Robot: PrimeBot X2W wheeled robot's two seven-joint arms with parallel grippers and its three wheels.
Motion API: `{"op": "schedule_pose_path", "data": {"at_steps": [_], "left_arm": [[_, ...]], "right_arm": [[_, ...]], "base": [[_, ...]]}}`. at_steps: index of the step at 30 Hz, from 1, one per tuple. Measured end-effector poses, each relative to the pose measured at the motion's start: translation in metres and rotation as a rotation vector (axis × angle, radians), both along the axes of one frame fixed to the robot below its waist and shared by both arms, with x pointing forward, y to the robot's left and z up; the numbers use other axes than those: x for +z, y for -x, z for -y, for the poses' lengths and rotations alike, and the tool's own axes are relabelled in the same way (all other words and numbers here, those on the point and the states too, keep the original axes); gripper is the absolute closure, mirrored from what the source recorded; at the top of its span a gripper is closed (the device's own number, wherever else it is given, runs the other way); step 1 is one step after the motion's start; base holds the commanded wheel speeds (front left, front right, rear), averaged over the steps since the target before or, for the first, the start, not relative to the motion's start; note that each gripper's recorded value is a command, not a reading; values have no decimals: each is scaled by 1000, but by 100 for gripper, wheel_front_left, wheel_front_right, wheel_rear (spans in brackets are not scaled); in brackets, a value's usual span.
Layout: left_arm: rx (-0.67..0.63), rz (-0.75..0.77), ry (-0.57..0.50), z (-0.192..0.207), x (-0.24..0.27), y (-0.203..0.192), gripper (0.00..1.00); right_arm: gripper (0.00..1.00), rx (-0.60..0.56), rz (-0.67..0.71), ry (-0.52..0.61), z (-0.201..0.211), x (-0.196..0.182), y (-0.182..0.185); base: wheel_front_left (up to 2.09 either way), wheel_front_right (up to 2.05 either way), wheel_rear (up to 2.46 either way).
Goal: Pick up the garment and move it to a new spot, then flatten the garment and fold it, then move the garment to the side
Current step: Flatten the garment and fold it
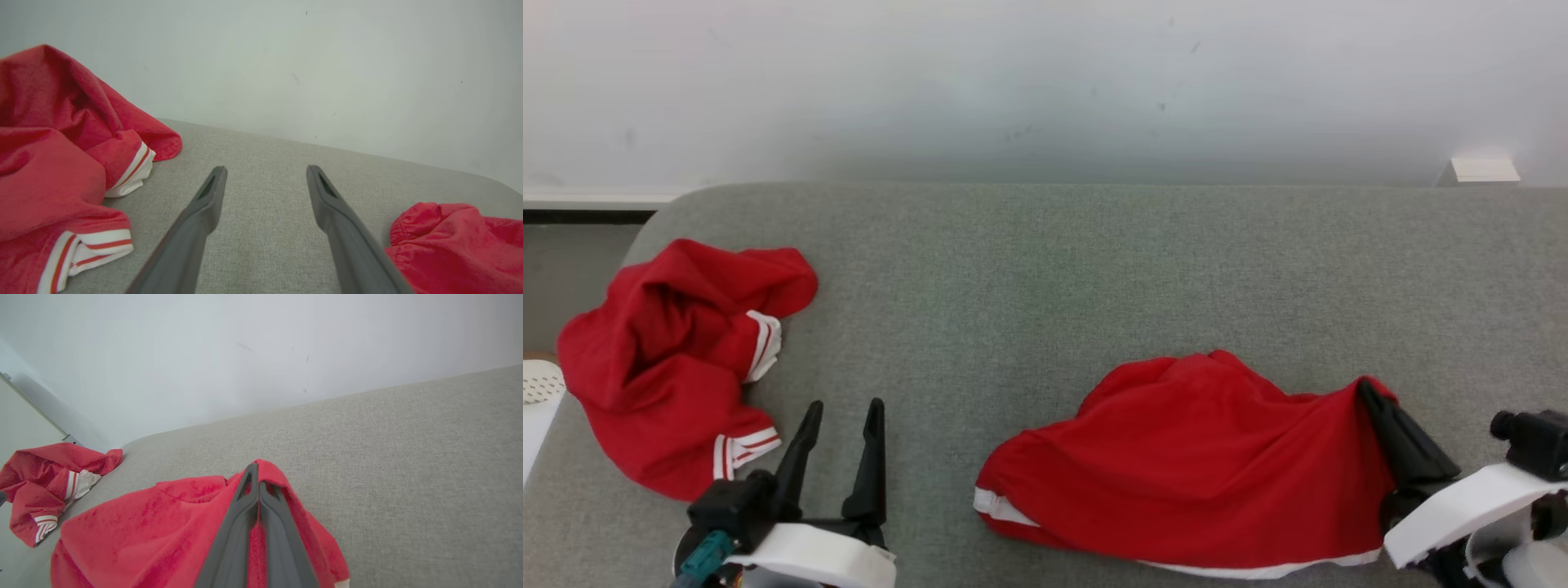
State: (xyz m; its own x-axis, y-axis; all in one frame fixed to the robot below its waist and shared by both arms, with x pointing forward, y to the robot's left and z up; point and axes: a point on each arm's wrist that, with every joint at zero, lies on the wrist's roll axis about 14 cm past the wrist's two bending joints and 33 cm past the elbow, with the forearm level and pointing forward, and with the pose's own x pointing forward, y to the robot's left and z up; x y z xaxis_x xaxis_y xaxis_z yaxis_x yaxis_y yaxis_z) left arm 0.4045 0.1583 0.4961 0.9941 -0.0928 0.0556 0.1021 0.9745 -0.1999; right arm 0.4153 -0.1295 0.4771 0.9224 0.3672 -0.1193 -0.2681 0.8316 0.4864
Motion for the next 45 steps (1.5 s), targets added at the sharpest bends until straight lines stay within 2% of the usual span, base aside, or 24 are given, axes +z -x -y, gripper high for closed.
{"op": "schedule_pose_path", "data": {"at_steps": [3,12,16,20,21,22,23,24,31,35,39,42,45], "left_arm": [[2,-13,1,-1,-5,-3,0],[22,-61,7,-9,-23,-8,0],[31,-77,8,-12,-28,-10,0],[19,-73,9,-8,-27,-12,0],[13,-70,11,-6,-26,-12,0],[10,-67,12,-4,-25,-12,0],[6,-63,14,-3,-23,-12,0],[2,-57,14,-1,-21,-12,0],[-27,-24,24,10,-8,-8,0],[-46,-3,28,17,0,-4,0],[-63,30,31,24,11,-4,0],[-64,50,35,25,18,-4,0],[-58,58,39,25,20,-6,0]], "right_arm": [[100,0,-19,-13,8,3,-18],[100,-20,-155,-41,20,-24,-59],[100,-17,-205,-57,16,-35,-68],[100,-8,-262,-7,18,-50,-64],[92,-16,-270,-6,20,-51,-63],[66,-17,-270,-8,20,-50,-62],[6,-19,-263,-14,19,-48,-61],[0,-20,-258,-16,19,-45,-59],[0,-40,-187,-15,30,-22,-42],[0,-77,-130,10,51,-7,-27],[0,-135,-15,40,76,15,-14],[0,-152,109,109,89,37,-7],[0,-185,173,148,100,46,-3]], "base": [[0,0,0],[0,0,0],[0,0,0],[0,0,0],[0,0,0],[0,0,0],[0,0,0],[0,0,0],[0,0,0],[0,0,0],[0,0,0],[0,0,0],[0,0,0]]}}
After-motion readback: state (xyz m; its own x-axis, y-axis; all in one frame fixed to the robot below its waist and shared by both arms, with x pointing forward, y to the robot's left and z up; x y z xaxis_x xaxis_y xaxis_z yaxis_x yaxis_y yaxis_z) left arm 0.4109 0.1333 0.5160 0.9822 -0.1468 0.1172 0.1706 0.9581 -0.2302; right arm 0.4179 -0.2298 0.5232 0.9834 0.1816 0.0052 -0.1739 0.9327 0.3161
